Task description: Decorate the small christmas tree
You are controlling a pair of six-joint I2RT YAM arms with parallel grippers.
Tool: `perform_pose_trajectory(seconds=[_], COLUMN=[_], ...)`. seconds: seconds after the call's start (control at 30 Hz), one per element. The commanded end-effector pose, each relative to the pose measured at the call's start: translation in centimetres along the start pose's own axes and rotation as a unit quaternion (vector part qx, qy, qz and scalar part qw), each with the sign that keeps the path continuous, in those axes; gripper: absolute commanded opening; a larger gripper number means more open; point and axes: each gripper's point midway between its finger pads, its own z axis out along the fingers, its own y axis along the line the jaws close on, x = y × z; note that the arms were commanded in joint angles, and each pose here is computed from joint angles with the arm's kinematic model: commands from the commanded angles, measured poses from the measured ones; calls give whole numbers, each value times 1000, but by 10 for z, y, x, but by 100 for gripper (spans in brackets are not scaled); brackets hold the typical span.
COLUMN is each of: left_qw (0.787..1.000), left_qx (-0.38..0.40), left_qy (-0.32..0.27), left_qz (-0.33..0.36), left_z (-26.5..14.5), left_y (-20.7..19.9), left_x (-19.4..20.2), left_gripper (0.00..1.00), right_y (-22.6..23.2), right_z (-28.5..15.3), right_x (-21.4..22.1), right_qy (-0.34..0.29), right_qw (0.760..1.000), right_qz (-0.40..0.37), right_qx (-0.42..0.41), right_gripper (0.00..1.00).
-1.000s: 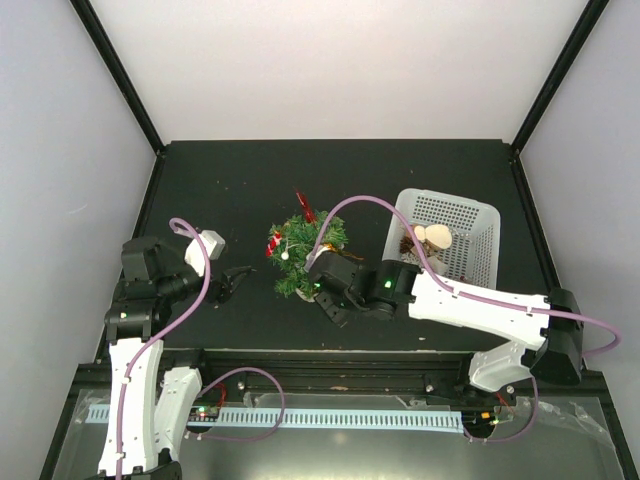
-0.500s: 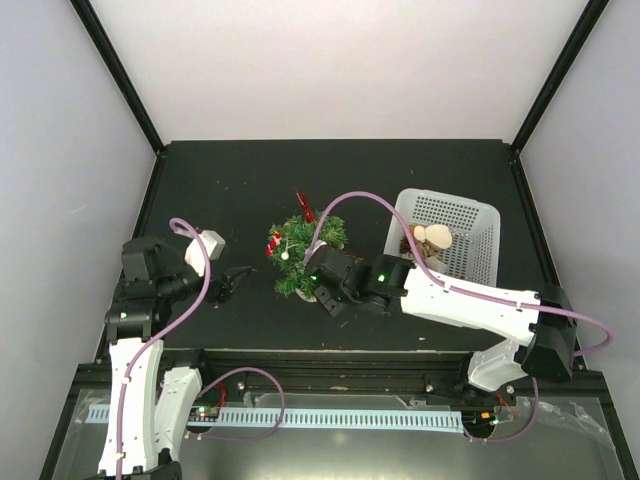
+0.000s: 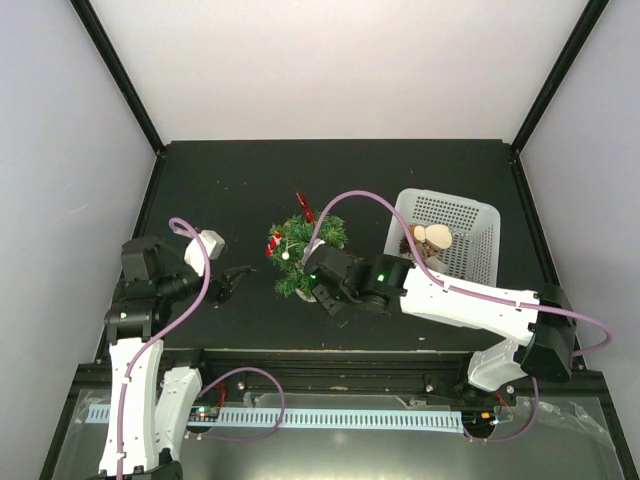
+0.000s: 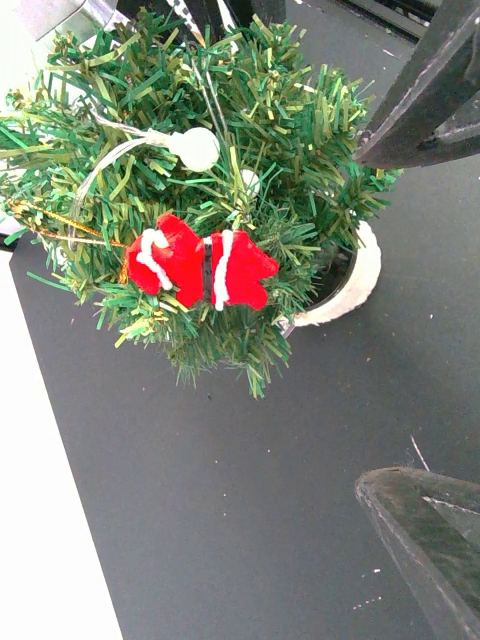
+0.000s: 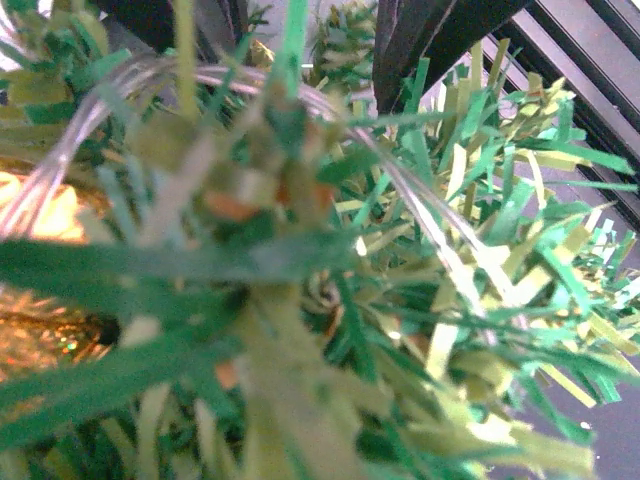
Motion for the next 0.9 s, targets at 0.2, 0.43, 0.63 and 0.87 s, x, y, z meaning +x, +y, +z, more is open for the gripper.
perform_pose_trajectory(seconds=[0.2, 0.43, 0.63, 0.87], left_qw=[1000, 1000, 1000, 1000], left_qx=[2, 2, 5, 7], left_qy=[-15, -13, -11, -10], left_qz=[15, 13, 11, 8], left_z=[-3, -2, -1, -1], left_y=[-2, -1, 0, 1], left_x=[-7, -6, -6, -6], left_gripper=[82, 82, 82, 82], right_y=[-7, -26, -32, -46], right_z=[-17, -44, -50, -30], right_x=[-18, -8, 40, 84], right_qy=[-39, -67, -39, -19], right_qw=[999, 997, 997, 994], right_qz=[14, 39, 61, 110], right_qx=[5, 18, -9, 11], right_gripper=[37, 18, 12, 12])
